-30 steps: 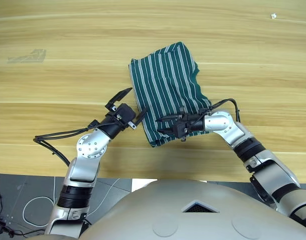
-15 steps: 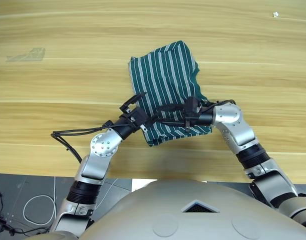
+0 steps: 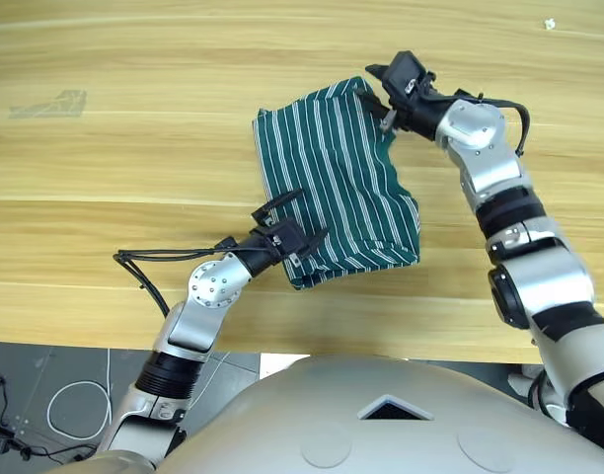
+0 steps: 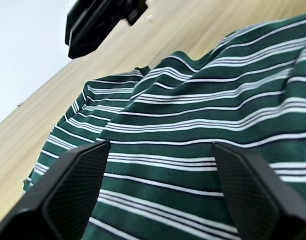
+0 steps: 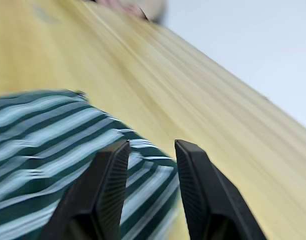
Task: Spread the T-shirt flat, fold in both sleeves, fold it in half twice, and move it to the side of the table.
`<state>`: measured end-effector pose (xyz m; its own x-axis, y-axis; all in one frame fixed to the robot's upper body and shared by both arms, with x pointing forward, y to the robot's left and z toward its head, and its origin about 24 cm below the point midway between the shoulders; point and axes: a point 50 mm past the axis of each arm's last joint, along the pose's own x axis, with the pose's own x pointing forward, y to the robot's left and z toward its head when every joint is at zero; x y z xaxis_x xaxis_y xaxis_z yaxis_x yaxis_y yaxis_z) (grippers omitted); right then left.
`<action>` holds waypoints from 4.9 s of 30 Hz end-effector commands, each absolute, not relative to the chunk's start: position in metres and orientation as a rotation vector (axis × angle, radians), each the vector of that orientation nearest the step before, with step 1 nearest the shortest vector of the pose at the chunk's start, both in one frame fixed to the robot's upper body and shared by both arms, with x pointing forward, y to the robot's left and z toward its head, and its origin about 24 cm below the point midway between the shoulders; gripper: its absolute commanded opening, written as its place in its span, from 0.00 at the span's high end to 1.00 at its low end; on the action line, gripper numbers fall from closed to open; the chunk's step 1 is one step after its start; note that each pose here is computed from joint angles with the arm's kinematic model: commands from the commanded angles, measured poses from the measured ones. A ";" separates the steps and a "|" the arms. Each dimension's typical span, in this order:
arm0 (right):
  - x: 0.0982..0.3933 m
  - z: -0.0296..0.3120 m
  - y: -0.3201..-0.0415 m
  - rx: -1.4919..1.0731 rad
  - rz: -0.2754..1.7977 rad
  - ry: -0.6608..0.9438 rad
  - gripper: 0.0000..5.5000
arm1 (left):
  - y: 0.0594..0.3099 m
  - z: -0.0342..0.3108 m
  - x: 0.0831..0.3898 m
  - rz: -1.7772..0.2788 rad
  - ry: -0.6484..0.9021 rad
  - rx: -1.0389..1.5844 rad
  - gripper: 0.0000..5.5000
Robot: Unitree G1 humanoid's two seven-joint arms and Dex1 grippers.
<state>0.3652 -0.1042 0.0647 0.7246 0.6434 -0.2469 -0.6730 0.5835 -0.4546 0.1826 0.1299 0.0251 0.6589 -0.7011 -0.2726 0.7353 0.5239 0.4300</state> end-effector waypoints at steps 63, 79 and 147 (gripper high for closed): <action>0.196 0.085 -0.239 -1.250 1.070 -0.531 0.70 | 0.204 0.072 0.105 -0.782 0.078 1.133 0.31; 0.153 0.022 -0.244 -1.240 1.546 -0.410 0.70 | 0.182 0.041 0.101 -1.119 0.054 1.111 0.17; 0.167 0.004 -0.208 -1.136 1.570 -0.449 0.93 | 0.217 -0.023 0.090 -1.374 0.365 1.149 0.48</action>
